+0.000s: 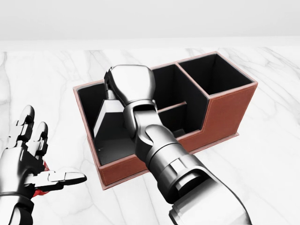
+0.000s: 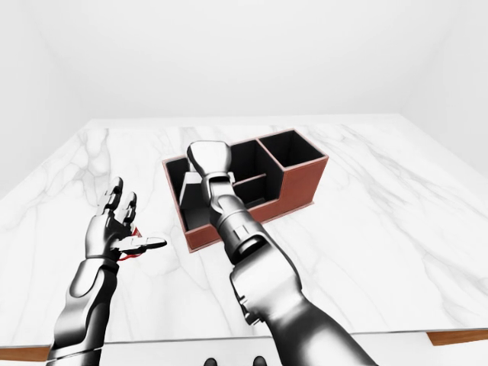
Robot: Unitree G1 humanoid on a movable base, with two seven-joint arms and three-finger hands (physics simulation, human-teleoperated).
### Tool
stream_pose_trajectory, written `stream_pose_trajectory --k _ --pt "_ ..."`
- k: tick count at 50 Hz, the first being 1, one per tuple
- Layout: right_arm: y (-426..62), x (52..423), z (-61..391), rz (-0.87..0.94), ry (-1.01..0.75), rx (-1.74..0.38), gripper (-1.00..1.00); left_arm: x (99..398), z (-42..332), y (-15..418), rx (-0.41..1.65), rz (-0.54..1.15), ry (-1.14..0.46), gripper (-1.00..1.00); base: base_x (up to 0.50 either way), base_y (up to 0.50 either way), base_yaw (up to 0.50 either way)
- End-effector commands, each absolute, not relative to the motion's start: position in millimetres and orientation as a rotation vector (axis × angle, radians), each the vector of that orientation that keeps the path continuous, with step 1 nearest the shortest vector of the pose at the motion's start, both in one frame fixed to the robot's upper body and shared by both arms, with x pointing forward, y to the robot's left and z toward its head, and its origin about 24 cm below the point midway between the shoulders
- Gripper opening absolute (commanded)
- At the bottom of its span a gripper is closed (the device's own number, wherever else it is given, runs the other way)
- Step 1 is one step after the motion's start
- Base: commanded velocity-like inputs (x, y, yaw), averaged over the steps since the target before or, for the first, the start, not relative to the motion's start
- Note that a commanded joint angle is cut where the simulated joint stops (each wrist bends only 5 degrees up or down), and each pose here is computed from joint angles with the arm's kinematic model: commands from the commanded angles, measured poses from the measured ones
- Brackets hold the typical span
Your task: Pick up the book and place it in the left compartment of the caddy.
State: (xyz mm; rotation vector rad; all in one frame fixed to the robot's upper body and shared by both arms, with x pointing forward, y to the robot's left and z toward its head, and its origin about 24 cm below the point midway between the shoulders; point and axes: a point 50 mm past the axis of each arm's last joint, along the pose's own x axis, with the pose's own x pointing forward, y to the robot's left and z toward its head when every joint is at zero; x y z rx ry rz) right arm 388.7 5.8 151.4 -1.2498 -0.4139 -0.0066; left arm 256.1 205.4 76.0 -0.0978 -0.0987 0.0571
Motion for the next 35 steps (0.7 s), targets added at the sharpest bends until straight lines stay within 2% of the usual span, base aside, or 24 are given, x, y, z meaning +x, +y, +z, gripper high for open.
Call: stream_pose_trajectory --k 1,35 --pt "10 386 148 0.011 -0.432 -1.290 -1.00 258 74 206 -0.099 0.055 -0.090 1.00 0.00 0.00 0.00" --pt "12 380 127 0.068 -0.428 -1.389 -1.00 255 77 204 -0.097 0.046 -0.106 1.00 0.00 0.00 0.00"
